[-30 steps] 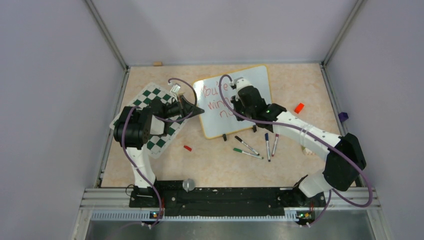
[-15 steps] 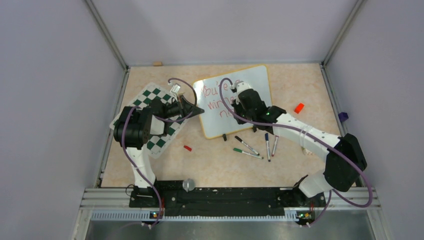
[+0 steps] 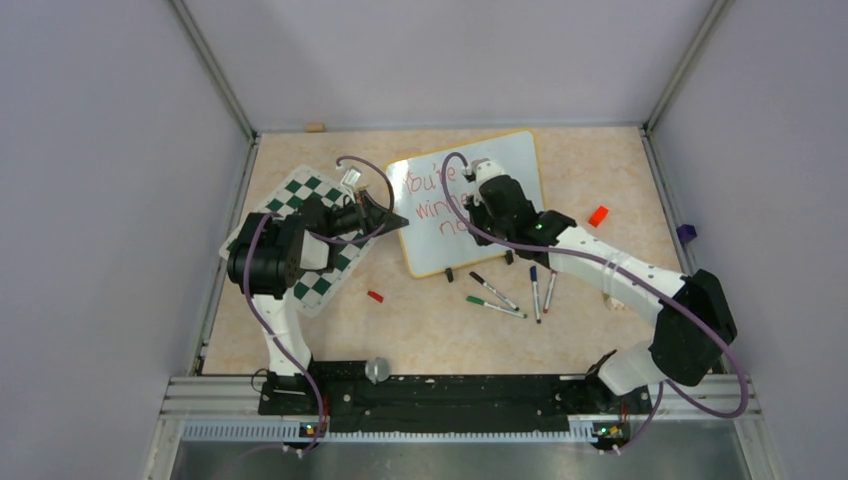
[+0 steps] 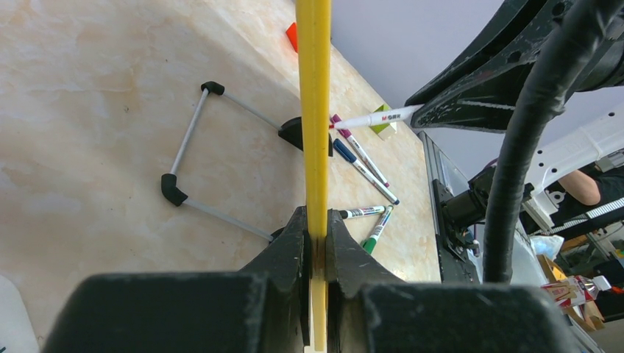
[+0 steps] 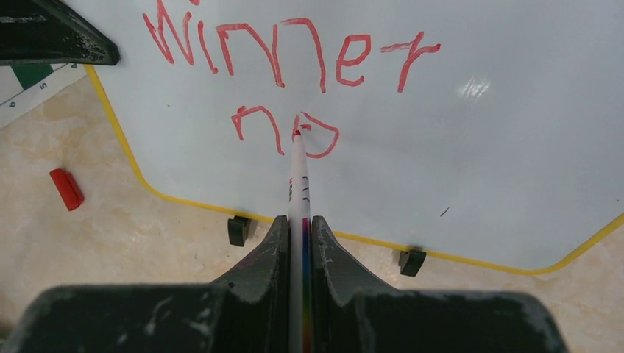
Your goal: Write a sentence on the whiteboard
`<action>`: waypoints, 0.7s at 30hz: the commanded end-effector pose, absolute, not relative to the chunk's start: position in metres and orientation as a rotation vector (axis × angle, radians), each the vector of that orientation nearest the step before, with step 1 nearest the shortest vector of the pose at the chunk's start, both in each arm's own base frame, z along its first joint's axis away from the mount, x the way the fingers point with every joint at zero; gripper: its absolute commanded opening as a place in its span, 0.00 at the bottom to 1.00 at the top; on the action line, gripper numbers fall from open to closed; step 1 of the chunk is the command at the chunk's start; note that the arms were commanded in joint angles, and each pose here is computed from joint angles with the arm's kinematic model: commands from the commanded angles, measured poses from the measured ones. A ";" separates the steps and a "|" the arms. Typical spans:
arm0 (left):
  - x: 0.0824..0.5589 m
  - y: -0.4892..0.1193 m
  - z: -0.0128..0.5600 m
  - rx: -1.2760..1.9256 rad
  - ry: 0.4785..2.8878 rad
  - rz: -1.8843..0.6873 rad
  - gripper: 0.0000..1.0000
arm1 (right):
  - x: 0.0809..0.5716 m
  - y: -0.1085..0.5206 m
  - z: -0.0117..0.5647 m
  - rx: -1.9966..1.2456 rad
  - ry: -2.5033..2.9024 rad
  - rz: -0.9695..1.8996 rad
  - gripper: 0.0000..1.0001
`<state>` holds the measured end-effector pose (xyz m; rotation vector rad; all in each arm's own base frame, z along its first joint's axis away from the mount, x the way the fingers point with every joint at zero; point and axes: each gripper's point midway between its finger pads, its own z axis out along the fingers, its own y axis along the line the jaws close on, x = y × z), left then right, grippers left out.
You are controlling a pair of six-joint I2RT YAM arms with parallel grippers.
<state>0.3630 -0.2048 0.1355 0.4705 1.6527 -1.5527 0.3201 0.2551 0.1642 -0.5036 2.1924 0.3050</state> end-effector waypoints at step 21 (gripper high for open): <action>0.368 -0.202 0.159 0.568 1.526 -1.459 0.00 | 0.337 0.221 0.194 -0.377 2.116 0.262 0.00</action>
